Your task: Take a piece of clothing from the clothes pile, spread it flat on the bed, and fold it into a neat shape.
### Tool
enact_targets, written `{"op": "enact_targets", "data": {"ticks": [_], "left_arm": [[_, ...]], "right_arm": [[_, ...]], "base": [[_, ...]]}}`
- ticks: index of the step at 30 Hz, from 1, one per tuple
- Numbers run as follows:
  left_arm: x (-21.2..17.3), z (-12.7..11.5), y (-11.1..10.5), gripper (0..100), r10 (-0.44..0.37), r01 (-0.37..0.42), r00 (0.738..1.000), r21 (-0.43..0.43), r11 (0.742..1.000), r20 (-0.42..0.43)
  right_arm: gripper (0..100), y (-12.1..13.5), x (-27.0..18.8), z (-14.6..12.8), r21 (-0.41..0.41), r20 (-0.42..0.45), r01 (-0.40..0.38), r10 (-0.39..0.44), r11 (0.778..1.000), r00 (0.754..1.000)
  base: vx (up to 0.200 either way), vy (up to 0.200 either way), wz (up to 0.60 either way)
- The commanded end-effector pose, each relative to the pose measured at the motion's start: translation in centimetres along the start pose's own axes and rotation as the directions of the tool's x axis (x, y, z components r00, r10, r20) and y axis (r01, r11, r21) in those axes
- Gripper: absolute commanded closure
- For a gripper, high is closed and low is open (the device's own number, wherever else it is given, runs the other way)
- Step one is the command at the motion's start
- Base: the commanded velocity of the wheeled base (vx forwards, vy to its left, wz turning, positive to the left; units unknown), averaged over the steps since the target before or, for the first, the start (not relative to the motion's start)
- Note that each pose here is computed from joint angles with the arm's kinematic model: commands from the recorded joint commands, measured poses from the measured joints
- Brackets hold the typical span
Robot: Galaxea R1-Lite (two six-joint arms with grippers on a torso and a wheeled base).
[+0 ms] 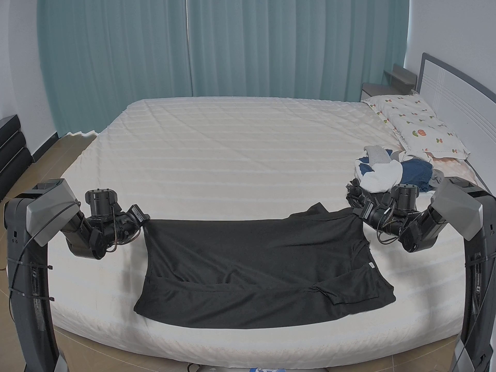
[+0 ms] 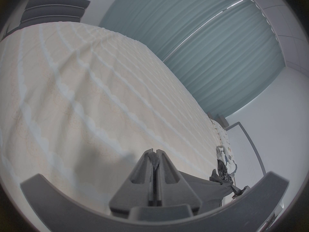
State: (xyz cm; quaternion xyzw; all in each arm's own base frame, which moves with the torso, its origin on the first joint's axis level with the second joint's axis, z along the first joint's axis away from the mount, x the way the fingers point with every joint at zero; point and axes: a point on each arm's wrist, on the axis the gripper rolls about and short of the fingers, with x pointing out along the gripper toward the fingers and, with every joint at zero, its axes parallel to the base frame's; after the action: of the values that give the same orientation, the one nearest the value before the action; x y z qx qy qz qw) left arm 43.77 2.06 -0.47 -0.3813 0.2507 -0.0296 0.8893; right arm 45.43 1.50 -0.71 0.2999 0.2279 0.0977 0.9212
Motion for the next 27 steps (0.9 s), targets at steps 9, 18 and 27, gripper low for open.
{"op": "enact_targets", "data": {"ticks": [9, 18, 27], "left_arm": [[0.0, 0.1, -0.4, 100, -0.037, 0.036, 0.999, 0.029, 0.999, 0.024], [0.3, 0.2, -0.8, 100, -0.043, 0.042, 0.999, 0.034, 0.999, 0.032], [0.2, 0.0, -0.6, 100, -0.031, 0.03, 0.999, 0.032, 0.999, 0.03]], "right_arm": [[100, -1.1, -0.2, 0.0, 0.016, 0.063, -0.014, 0.013, 1.0, 0.998], [100, -0.8, 0.6, 0.6, 0.03, 0.114, -0.052, 0.048, 0.998, 0.992], [100, -1.3, 0.2, 0.4, 0.058, 0.13, -0.042, 0.035, 0.997, 0.991]], "base": [[0.0, 0.0, 0.0], [0.0, 0.0, 0.0], [0.0, 0.0, 0.0]]}}
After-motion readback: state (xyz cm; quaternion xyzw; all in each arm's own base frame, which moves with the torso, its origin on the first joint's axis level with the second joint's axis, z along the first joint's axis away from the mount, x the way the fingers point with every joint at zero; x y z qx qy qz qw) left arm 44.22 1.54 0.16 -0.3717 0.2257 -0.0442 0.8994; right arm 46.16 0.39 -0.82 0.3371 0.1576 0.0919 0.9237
